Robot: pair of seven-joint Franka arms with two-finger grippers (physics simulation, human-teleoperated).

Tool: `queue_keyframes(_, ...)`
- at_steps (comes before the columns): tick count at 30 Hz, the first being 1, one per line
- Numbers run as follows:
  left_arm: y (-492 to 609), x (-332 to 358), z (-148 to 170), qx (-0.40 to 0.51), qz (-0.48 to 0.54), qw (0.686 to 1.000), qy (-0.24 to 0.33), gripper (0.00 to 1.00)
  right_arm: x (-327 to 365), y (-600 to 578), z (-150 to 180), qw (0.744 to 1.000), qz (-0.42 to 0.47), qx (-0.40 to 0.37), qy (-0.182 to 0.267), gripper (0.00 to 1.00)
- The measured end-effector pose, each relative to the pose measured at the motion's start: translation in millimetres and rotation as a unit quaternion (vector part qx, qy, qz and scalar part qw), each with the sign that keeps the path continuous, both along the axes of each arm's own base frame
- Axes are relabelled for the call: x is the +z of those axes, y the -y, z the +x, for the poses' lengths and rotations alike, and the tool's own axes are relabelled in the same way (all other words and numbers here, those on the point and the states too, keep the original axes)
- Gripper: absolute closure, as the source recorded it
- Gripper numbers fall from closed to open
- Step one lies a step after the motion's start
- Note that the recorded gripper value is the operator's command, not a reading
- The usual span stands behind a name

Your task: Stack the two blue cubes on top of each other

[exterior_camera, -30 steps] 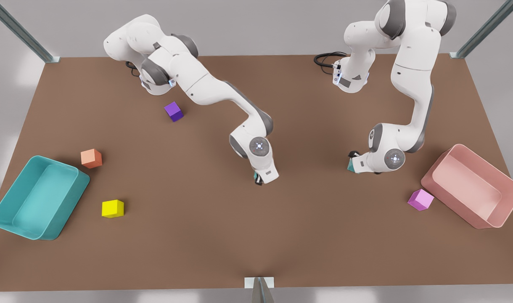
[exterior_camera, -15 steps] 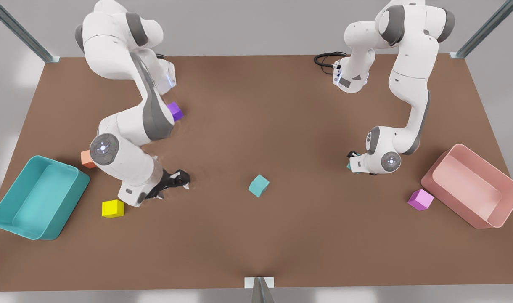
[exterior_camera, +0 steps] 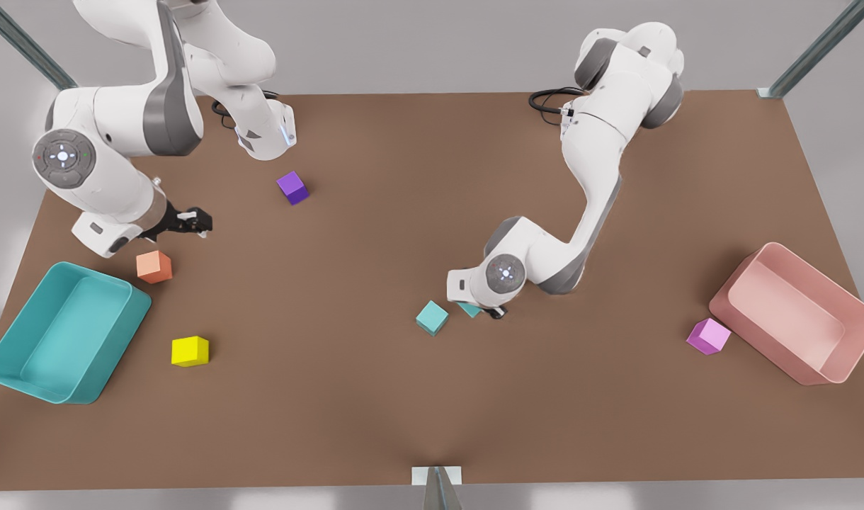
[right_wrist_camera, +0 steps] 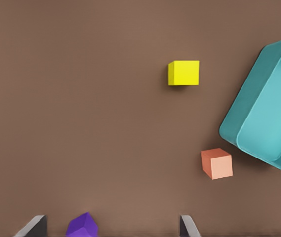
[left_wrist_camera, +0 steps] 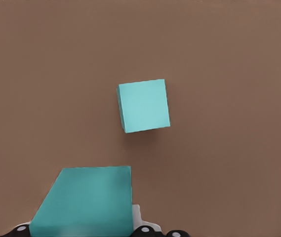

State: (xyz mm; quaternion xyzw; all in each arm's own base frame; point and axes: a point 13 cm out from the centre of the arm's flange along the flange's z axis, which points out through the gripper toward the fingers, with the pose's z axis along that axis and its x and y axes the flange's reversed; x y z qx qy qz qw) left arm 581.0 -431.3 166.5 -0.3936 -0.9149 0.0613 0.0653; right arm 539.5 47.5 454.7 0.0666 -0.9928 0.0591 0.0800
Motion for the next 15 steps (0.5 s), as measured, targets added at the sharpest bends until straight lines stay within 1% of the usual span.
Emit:
queue_keyframes(3, 47.6, -14.5, -16.8, 0.046, 0.004, 0.999, -0.005, 0.47, -10.4, -1.2, 1.2, 1.0, -0.012, 0.005, -0.01, 0.0)
queue_keyframes(8, 62.5, -30.7, -26.5, 0.14, 0.023, 0.99, -0.02, 0.47, -19.7, -7.5, 4.9, 0.999, -0.024, 0.014, -0.018, 0.0)
queue_keyframes(12, 91.0, -34.3, -20.5, 0.204, 0.015, 0.979, -0.015, 0.47, -21.2, -4.6, 4.6, 0.999, -0.027, 0.01, -0.02, 0.0)
queue_keyframes(15, 97.4, -39.3, -1.3, 0.257, 0.007, 0.966, -0.009, 0.46, -26.4, -5.9, 4.7, 0.999, -0.028, 0.01, -0.026, 0.0)
